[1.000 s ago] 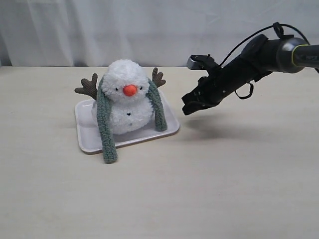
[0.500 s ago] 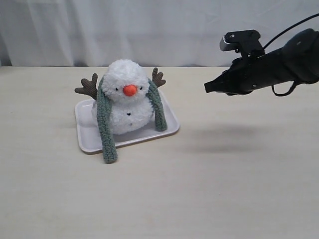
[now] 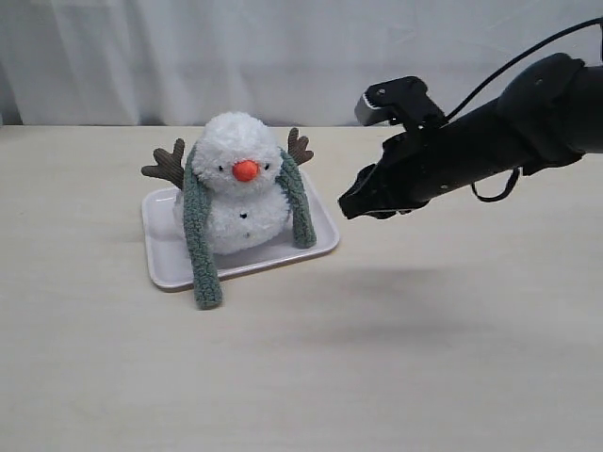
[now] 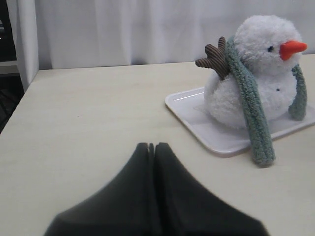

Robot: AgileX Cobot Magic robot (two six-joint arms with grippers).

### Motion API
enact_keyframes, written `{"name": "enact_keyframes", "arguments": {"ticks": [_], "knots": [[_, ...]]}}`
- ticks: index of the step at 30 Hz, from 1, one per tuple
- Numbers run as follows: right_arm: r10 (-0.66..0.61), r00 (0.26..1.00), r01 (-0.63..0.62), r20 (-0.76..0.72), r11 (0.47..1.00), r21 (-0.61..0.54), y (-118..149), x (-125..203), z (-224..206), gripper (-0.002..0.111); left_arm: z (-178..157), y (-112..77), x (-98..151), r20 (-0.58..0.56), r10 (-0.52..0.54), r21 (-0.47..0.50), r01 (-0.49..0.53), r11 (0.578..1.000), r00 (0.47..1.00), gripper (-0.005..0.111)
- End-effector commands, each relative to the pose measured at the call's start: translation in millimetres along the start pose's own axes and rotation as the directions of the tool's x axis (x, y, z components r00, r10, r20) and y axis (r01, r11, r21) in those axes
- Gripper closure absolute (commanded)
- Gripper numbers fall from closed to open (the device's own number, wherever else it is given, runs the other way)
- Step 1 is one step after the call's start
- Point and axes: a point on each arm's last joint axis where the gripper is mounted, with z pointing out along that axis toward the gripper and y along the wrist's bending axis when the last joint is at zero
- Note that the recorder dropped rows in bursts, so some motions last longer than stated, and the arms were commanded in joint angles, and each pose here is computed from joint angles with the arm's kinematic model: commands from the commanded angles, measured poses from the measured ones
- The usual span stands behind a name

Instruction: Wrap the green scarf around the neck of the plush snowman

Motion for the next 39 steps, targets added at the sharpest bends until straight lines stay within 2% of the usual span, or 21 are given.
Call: {"name": "enact_keyframes", "arguments": {"ticks": [1, 2, 4, 5, 8, 13, 16, 19, 27, 30, 36, 39], "knots": [[-0.065, 0.997, 0.064, 0.044, 0.998, 0.022, 27.0, -8.5, 12.5, 0.054, 0.2, -0.3, -0.4, 0.013, -0.004, 0.002, 0.004, 1.000, 1.000, 0.107], [-0.112, 0.991, 0.108, 0.074, 0.993, 0.054, 39.4, -12.8, 20.8, 0.044, 0.2, -0.3, -0.4, 0.013, -0.004, 0.002, 0.004, 1.000, 1.000, 0.107], [-0.159, 0.980, 0.143, 0.122, 0.981, 0.129, 50.8, -17.4, 34.6, 0.036, 0.2, -0.2, -0.2, 0.011, -0.004, 0.002, 0.004, 1.000, 1.000, 0.107], [-0.166, 0.977, 0.146, 0.134, 0.978, 0.151, 52.0, -18.1, 38.2, 0.035, 0.2, -0.2, -0.2, 0.011, -0.004, 0.002, 0.004, 1.000, 1.000, 0.107], [-0.158, 0.975, 0.122, 0.153, 0.967, 0.223, 45.0, -15.9, 51.9, 0.036, 0.2, -0.2, -0.2, 0.011, -0.004, 0.002, 0.004, 1.000, 1.000, 0.107], [-0.143, 0.986, 0.118, 0.085, 0.963, 0.243, 25.5, 0.4, 75.0, 0.036, 0.2, -0.2, -0.2, 0.011, -0.004, 0.002, 0.004, 1.000, 1.000, 0.107], [-0.208, 0.978, 0.191, 0.032, 0.943, 0.273, 18.2, 12.0, 92.9, 0.036, 0.2, -0.2, -0.2, 0.011, -0.004, 0.002, 0.004, 1.000, 1.000, 0.107], [-0.215, 0.977, 0.199, 0.016, 0.930, 0.308, 11.9, 19.3, 104.2, 0.036, 0.2, -0.2, -0.2, 0.011, -0.004, 0.002, 0.004, 1.000, 1.000, 0.107], [-0.187, 0.981, 0.161, 0.041, 0.923, 0.350, 7.9, 19.5, 107.9, 0.036, 0.2, -0.3, -0.5, 0.014, -0.004, 0.002, 0.004, 1.000, 1.000, 0.107], [-0.144, 0.988, 0.121, 0.051, 0.942, 0.313, 9.2, 13.5, 118.4, 0.036, 0.2, -0.3, -0.5, 0.014, -0.004, 0.002, 0.004, 1.000, 1.000, 0.107], [-0.140, 0.988, 0.113, 0.066, 0.943, 0.312, 8.2, 7.2, 132.4, 0.036, 0.2, -0.3, -0.5, 0.014, -0.004, 0.002, 0.004, 1.000, 1.000, 0.107], [-0.120, 0.991, 0.096, 0.058, 0.946, 0.309, 6.9, 11.1, 137.9, 0.053, 0.2, -0.3, -0.5, 0.014, -0.004, 0.002, 0.004, 1.000, 1.000, 0.107]]}}
